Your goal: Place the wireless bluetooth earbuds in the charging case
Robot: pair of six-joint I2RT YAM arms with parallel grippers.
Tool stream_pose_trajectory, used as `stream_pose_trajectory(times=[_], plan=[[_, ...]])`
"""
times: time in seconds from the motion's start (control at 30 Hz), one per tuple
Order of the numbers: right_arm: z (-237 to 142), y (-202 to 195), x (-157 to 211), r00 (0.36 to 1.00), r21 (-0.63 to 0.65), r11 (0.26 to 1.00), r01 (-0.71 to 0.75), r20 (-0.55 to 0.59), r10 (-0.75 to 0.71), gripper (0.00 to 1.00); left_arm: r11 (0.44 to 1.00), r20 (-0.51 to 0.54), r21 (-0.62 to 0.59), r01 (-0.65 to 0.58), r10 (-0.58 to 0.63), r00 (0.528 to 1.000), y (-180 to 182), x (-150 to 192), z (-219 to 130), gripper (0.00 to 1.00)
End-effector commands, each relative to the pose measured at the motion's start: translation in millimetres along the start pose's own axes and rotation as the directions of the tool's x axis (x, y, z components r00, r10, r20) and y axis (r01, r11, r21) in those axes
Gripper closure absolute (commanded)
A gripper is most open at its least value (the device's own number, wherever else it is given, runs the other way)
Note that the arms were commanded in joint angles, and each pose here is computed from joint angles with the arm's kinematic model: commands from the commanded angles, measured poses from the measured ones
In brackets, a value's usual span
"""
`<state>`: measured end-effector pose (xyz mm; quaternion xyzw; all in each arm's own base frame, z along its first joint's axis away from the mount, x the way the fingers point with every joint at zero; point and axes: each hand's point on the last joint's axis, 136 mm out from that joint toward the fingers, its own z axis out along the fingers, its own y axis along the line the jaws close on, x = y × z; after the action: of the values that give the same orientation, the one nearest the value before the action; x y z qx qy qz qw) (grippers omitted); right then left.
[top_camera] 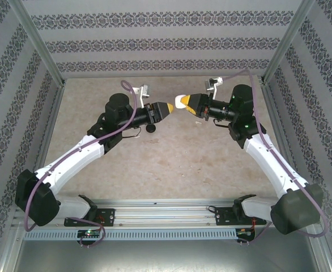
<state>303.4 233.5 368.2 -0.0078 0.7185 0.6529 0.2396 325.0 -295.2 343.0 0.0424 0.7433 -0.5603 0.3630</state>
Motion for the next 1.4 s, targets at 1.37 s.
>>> stream_pose_trajectory(times=[1.37], plan=[[28.4,16.9,-14.3,1.0,-0.108,0.994,0.002,0.01,-0.001,0.98,0.959,0.02,0.281,0.028,-0.035,0.999,-50.9,-27.7,12.5,0.79]])
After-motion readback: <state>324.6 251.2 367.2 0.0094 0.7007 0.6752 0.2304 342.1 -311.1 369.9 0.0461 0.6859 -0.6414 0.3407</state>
